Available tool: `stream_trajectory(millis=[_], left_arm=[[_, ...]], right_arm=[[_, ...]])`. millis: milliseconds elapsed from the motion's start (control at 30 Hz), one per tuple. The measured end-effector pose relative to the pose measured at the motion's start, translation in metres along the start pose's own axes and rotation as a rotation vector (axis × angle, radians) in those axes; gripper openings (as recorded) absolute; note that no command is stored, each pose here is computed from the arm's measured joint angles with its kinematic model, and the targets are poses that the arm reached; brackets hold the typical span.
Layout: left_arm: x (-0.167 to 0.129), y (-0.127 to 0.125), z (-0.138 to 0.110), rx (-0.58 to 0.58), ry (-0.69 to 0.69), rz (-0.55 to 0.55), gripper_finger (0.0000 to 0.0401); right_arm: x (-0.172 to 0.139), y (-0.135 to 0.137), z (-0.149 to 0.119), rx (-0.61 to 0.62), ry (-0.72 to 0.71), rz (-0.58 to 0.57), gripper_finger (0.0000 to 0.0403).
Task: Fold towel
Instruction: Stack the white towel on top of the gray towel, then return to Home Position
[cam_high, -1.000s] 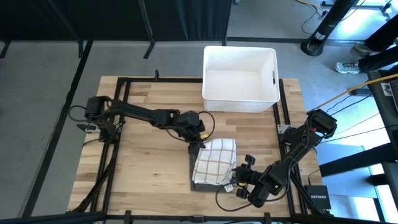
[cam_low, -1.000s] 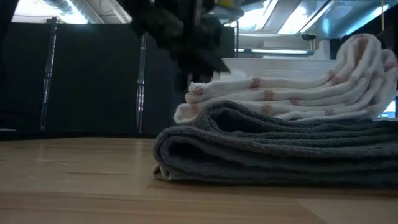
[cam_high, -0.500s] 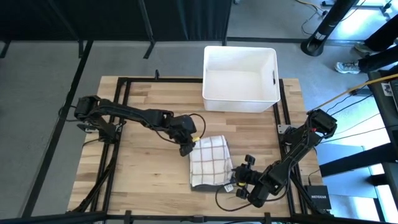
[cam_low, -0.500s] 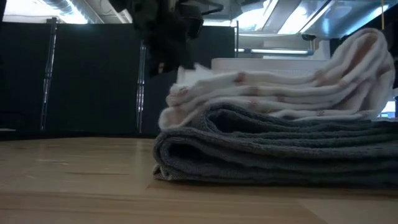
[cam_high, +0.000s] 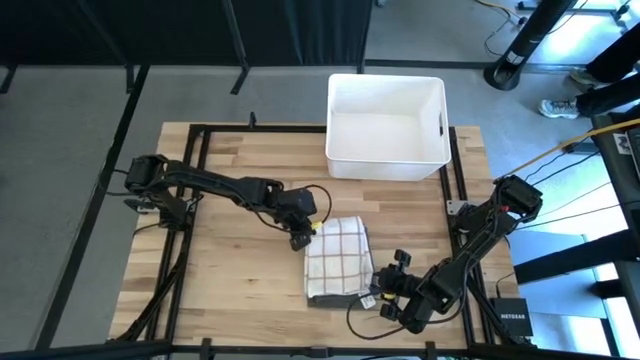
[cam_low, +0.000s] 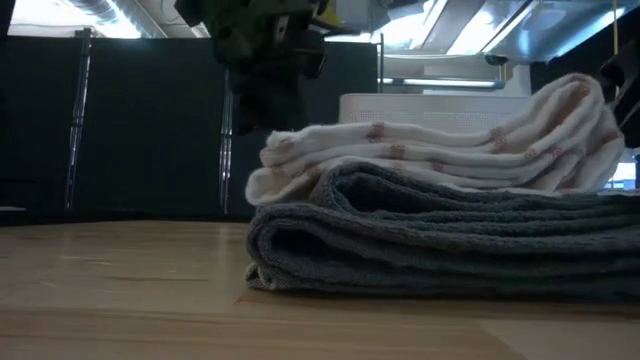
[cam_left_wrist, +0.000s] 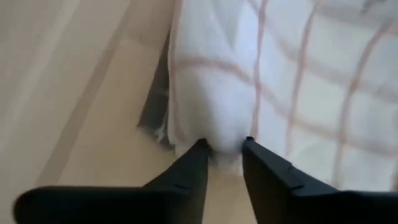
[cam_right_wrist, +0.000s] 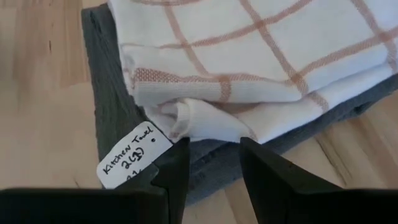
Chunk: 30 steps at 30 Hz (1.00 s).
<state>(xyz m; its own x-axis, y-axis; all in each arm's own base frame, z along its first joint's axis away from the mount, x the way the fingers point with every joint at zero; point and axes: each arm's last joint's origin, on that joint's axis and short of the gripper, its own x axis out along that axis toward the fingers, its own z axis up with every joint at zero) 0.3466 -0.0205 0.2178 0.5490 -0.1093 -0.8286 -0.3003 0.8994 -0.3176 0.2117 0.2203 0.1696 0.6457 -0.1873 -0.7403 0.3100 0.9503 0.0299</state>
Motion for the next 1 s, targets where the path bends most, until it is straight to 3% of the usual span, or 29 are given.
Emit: stream_trajectory(millis=[100, 200, 300, 433, 600, 800, 1000], left_arm=[[-0.002, 0.008, -0.006, 0.042, 0.083, 0.041, 0.0114], [-0.022, 0.012, -0.005, 0.037, 0.132, 0.091, 0.0132], [-0.056, 0.006, -0.002, 0.076, 0.090, 0.182, 0.0138], [-0.096, -0.010, -0.015, 0.159, -0.016, 0.274, 0.0139], [-0.134, -0.022, -0.044, 0.287, -0.161, 0.408, 0.0139], [-0.152, -0.016, -0.076, 0.357, -0.220, 0.363, 0.0139], [-0.153, 0.003, -0.100, 0.340, -0.364, 0.277, 0.0139]], right_arm=[[0.000, -0.001, 0.000, -0.007, 0.006, -0.003, 0.0142], [0.000, -0.001, -0.002, -0.018, 0.035, 0.002, 0.0142], [0.000, 0.000, -0.001, -0.031, 0.041, 0.018, 0.0142], [0.004, 0.000, 0.010, -0.034, -0.010, 0.014, 0.0142], [-0.008, 0.008, 0.050, -0.146, 0.006, 0.122, 0.0142], [-0.021, -0.010, 0.112, -0.292, -0.063, 0.199, 0.0142], [-0.032, -0.061, 0.156, -0.303, -0.163, 0.146, 0.0138]])
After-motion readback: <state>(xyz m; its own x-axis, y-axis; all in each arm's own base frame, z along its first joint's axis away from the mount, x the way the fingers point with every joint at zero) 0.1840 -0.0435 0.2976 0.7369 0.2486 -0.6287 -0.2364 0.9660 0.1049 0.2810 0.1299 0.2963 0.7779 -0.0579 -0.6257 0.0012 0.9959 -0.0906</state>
